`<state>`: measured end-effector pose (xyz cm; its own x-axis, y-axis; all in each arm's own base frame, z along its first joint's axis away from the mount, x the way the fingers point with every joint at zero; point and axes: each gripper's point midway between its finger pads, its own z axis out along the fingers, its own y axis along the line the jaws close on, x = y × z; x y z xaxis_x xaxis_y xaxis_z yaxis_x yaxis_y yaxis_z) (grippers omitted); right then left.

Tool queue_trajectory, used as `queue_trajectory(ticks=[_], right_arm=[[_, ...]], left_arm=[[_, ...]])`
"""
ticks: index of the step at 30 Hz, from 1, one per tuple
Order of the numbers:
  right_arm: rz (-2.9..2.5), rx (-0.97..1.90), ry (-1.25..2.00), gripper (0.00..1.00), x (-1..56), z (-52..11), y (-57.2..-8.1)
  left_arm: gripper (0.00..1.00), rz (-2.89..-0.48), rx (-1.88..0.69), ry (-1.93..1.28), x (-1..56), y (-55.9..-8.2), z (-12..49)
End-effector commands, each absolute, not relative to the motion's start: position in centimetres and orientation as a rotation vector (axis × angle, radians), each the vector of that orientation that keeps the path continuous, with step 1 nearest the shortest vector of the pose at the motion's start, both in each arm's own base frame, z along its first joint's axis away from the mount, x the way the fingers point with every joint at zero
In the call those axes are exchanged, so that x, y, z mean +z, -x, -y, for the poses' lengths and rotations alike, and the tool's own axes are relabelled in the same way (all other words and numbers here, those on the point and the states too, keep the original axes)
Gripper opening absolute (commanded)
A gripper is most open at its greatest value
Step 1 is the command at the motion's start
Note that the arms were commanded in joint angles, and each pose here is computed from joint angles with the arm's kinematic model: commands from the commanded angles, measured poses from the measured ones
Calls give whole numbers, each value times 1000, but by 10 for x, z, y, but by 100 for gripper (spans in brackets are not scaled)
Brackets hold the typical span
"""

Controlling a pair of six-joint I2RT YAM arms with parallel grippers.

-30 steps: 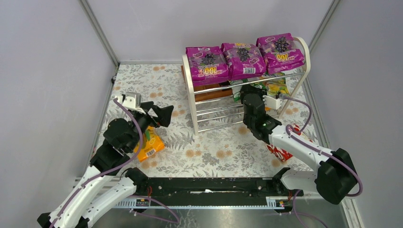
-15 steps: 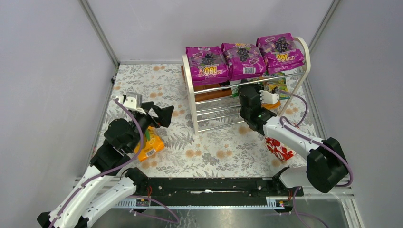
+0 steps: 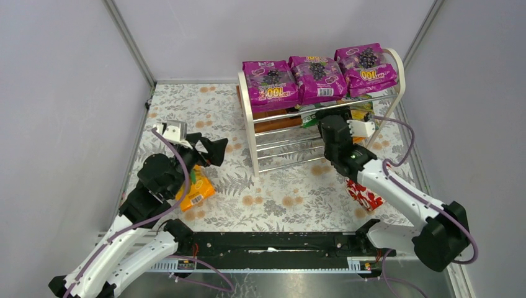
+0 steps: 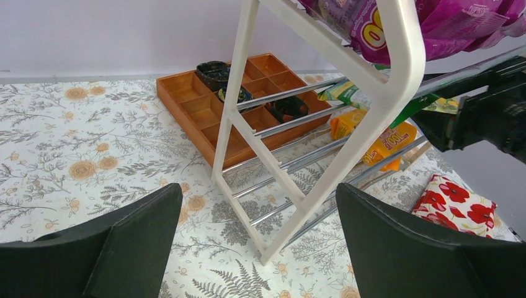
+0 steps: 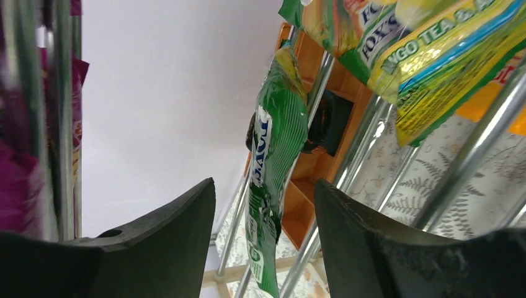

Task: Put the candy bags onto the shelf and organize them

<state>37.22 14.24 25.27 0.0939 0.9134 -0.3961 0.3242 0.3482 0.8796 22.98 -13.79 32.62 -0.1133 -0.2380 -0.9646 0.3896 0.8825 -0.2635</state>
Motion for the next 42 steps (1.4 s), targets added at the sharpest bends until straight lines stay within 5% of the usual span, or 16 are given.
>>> queue_trajectory(ticks=[1,5,18,27,42], right_arm=[[-1469,600,-1125,68,275,-124,-352],[-1470,598,-1089,74,278,-117,-345],[-1452,743,-1078,61,283,-140,-381],[-1363,829,-1181,0,270,-129,-371],[-1436,786,-1240,0,231,-116,-345]], left_arm=[[99,-1575,-543,-129,332,-233,142],[99,-1581,-546,-134,331,-234,144],[99,-1592,-545,-140,328,-235,146],[99,-1592,-538,-136,329,-235,145],[99,-1604,-542,-142,326,-238,148]])
